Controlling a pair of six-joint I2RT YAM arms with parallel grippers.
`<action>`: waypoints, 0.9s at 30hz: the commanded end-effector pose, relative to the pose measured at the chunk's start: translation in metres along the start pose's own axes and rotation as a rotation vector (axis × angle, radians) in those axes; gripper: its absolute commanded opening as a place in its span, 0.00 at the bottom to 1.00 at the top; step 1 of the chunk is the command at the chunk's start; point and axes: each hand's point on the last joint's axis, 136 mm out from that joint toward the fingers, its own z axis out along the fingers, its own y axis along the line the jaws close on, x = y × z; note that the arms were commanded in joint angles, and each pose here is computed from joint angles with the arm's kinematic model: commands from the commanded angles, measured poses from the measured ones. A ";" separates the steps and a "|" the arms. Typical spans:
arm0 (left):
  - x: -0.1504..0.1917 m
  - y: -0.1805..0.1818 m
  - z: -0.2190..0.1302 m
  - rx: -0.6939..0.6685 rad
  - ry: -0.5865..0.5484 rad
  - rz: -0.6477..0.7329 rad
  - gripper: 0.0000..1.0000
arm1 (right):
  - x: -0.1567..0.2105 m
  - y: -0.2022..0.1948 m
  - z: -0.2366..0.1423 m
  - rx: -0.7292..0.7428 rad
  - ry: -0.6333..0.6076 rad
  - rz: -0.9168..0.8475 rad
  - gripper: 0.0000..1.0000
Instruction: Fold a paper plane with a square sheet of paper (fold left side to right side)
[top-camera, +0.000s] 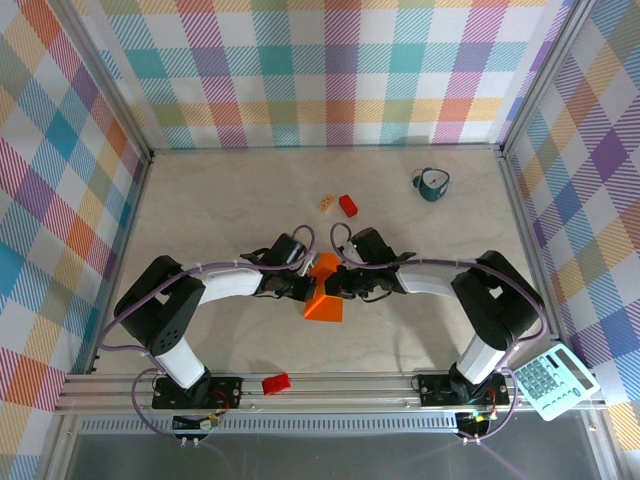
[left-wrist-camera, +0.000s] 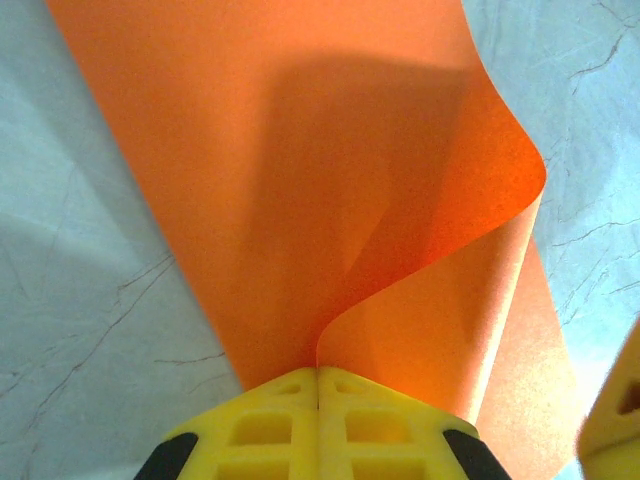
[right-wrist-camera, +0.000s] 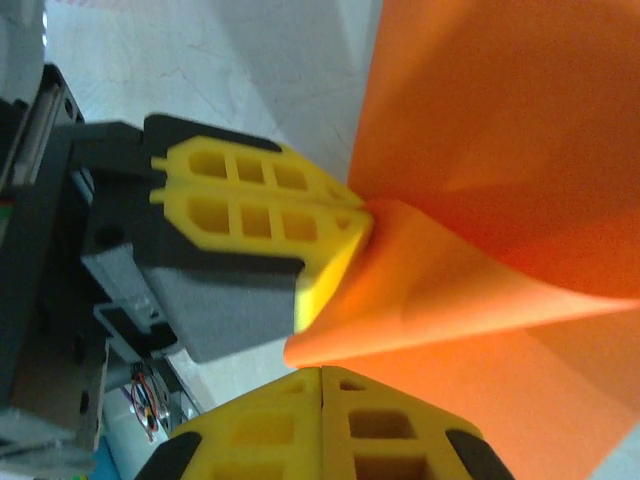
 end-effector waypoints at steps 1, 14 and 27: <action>0.021 0.015 0.007 -0.040 0.059 -0.003 0.00 | -0.016 0.009 0.003 -0.033 -0.027 -0.012 0.00; 0.020 0.014 0.008 -0.040 0.060 -0.003 0.00 | -0.010 -0.016 0.017 0.046 0.011 0.016 0.00; 0.020 0.016 0.008 -0.050 0.060 -0.005 0.00 | 0.002 -0.035 0.019 0.102 0.033 0.041 0.00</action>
